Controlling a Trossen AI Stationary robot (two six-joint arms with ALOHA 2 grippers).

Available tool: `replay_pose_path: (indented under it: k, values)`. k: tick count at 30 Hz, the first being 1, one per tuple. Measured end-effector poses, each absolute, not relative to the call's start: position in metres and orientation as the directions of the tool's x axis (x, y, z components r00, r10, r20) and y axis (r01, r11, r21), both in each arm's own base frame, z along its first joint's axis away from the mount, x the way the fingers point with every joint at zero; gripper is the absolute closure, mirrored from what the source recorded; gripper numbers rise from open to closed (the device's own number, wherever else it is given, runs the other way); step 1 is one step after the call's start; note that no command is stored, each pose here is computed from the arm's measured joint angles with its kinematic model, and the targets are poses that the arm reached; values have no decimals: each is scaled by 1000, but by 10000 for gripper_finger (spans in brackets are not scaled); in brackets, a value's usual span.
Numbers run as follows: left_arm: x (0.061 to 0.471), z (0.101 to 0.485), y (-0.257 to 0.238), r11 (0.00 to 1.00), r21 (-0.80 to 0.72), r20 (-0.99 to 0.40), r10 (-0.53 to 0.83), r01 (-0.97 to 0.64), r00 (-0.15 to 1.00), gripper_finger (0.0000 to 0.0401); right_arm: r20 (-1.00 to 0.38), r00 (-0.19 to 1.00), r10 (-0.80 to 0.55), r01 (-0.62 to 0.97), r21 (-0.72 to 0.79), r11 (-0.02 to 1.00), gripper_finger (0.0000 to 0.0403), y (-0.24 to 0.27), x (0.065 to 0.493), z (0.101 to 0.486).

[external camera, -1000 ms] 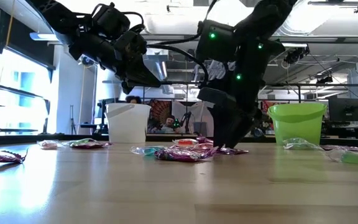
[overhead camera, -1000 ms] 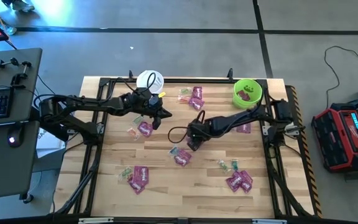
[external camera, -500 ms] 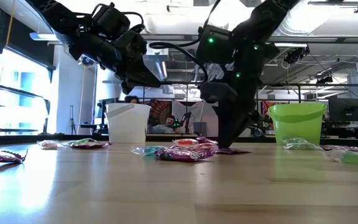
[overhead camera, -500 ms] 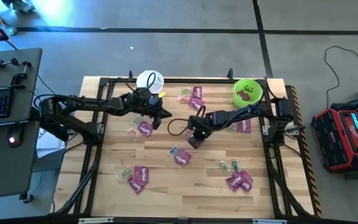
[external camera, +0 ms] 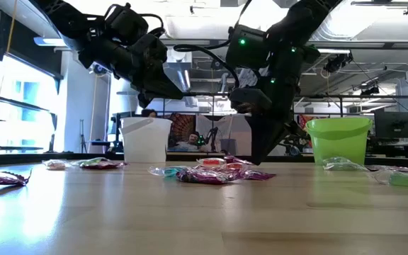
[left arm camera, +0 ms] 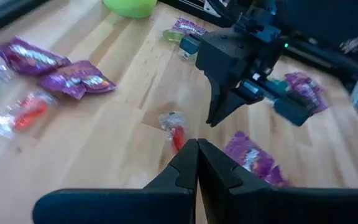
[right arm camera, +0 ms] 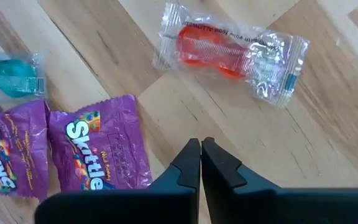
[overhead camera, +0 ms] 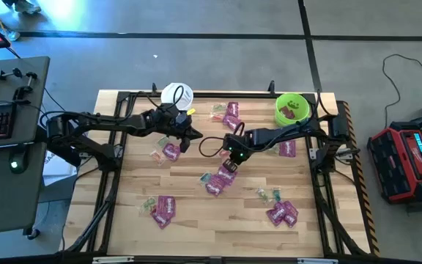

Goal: Sort candy by brand, put in halloween buckets
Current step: Put the violet candy into the green bucket

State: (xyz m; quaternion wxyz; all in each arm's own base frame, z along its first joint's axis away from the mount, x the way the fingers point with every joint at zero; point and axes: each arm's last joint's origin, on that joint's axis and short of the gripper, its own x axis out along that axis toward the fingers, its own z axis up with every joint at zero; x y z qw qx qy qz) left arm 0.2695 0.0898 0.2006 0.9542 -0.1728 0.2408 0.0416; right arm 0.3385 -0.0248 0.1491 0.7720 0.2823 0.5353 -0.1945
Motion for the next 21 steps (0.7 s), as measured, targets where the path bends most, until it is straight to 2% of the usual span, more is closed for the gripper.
replay_pose_path:
  k: [7, 10, 13, 16, 21]
  values:
    - [267, 198, 89, 867, -479, -478, -125, -139, 870, 401, -933, 357, 35, 595, 256, 762, 401, -10, 342, 155]
    - [264, 194, 88, 813, -549, -514, -142, -197, 846, 401, -924, 381, 35, 574, 266, 775, 401, -5, 349, 164]
    - [262, 190, 86, 795, -555, -562, -142, -245, 815, 401, -923, 383, 33, 547, 255, 797, 401, 0, 352, 172]
    - [264, 186, 83, 811, -539, -570, -154, -226, 807, 401, -919, 393, 35, 520, 253, 816, 401, 6, 354, 176]
    - [268, 176, 82, 785, -563, -594, -167, -259, 787, 396, -910, 414, -5, 546, 244, 802, 402, 16, 354, 171]
